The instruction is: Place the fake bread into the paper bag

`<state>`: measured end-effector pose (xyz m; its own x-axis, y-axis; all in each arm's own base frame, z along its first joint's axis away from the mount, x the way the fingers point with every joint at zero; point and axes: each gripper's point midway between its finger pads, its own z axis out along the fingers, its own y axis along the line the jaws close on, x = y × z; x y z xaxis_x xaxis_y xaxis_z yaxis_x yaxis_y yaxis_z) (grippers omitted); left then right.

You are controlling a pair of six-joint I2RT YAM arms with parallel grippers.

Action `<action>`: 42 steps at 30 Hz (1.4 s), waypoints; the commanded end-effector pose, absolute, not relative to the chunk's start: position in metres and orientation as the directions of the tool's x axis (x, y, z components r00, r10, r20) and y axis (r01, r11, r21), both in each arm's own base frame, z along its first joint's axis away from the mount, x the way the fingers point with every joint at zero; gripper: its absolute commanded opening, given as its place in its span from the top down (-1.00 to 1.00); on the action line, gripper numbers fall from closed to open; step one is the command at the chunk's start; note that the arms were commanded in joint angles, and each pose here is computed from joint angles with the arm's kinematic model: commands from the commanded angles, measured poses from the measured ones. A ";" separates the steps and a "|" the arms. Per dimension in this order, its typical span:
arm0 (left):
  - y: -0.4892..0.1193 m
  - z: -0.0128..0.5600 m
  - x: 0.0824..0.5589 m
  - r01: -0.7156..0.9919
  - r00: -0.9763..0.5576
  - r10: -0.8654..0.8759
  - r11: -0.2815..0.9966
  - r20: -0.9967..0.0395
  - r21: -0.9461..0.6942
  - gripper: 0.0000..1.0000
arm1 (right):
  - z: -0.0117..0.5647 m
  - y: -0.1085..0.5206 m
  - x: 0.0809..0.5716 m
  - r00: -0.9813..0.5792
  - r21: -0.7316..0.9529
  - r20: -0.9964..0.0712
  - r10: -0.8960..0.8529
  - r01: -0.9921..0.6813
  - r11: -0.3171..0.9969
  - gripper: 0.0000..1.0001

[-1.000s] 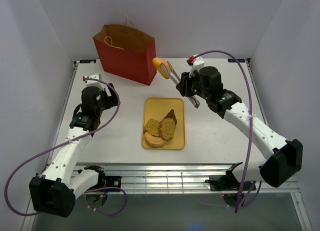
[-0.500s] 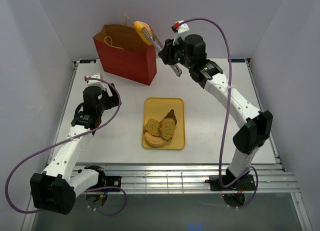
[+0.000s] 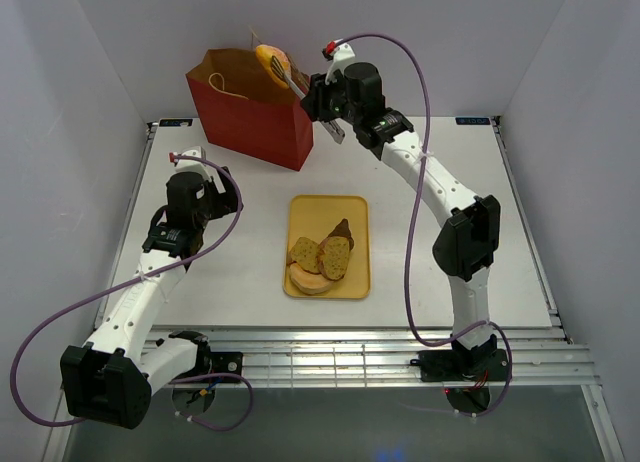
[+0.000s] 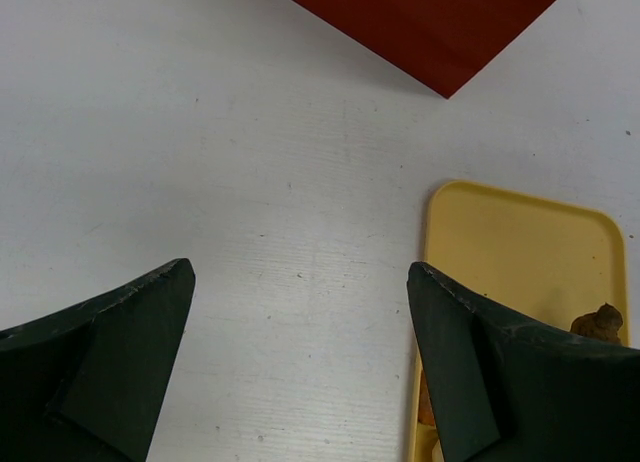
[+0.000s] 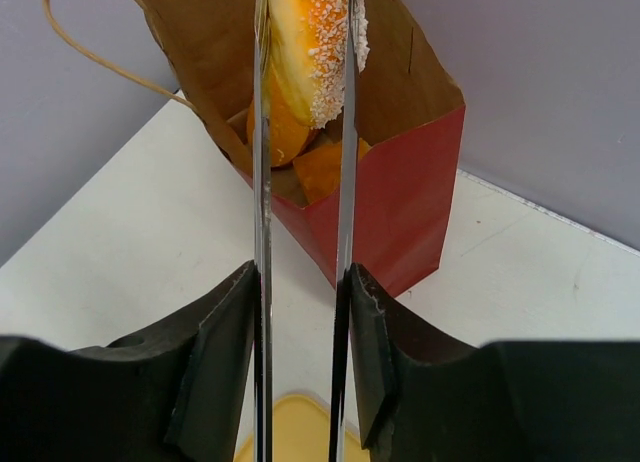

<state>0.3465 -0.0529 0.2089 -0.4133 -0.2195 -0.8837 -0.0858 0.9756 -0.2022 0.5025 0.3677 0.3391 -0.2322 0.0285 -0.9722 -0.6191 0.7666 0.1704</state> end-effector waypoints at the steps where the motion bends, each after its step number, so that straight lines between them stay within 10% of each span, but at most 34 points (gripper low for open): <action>1: -0.054 0.222 0.347 -0.079 -0.381 -0.229 0.973 -0.896 -0.215 -0.96 | 0.388 0.368 0.506 -0.131 0.166 -0.986 0.106 -0.640 0.751 0.09; 27: -0.054 0.215 0.348 -0.085 -0.397 -0.227 0.974 -0.889 -0.210 -0.96 | 0.406 0.357 0.487 -0.123 0.158 -0.987 0.102 -0.664 0.731 -0.22; 42: -0.047 0.218 0.348 -0.118 -0.365 -0.239 0.971 -0.900 -0.210 -0.96 | 0.418 0.303 0.393 -0.144 0.175 -0.984 0.105 -0.685 0.707 -0.22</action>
<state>0.3475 -0.0494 0.2095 -0.4033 -0.2283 -0.8862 -0.1087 0.9735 -0.2013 0.4149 0.3145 0.3963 -0.1907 0.0480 -0.9805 -0.6662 0.7273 0.1652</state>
